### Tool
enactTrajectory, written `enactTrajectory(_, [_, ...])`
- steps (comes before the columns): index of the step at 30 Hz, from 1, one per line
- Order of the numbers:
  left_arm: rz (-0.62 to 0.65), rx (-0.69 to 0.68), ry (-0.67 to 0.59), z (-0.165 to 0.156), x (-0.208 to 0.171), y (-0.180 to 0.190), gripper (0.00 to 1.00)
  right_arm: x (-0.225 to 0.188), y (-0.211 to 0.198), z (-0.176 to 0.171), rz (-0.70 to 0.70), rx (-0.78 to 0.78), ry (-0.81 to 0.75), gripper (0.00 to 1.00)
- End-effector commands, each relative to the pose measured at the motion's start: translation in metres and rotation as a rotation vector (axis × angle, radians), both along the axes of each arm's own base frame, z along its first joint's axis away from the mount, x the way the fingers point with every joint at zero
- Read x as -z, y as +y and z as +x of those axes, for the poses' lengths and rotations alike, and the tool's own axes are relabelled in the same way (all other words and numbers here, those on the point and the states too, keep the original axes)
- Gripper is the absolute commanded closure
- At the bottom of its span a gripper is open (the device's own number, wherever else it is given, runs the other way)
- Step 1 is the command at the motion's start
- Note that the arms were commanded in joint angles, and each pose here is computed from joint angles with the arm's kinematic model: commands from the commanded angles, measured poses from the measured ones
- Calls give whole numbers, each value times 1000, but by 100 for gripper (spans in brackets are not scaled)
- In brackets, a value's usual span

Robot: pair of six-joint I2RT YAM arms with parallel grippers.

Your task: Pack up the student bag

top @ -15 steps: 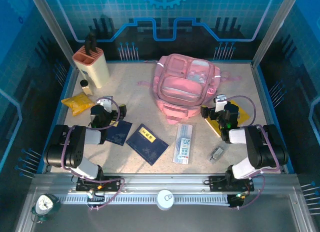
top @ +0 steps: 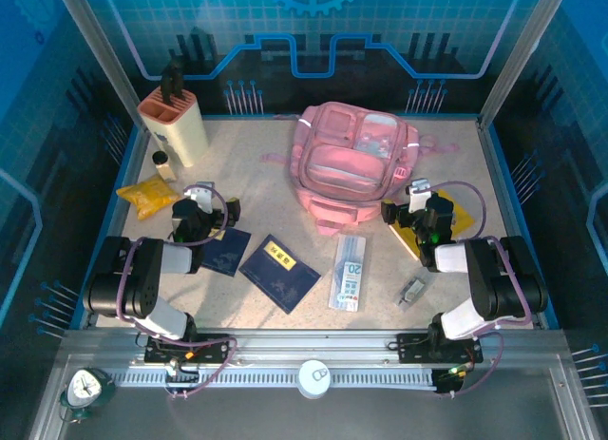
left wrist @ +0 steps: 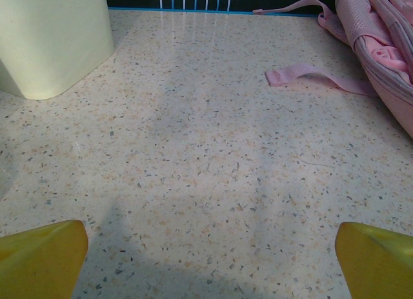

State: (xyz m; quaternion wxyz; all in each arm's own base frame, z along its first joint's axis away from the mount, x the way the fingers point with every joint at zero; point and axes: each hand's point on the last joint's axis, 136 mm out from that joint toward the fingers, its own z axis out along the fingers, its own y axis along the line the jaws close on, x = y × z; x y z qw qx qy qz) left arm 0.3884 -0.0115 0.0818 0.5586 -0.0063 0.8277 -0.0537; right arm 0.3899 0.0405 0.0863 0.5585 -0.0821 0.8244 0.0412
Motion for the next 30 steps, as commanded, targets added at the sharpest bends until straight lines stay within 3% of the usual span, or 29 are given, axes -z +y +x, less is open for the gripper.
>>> enactTrajectory(1, [-30, 3, -49, 10, -14, 1, 1, -12, -3, 9, -8, 4, -50, 0])
enactTrajectory(25, [-28, -7, -48, 10, -14, 3, 1, -14, -6, 5, -39, 45, -78, 0])
enactTrajectory(30, [-30, -21, -63, 7, -21, 5, 1, -33, -10, -4, -42, 74, -134, 0])
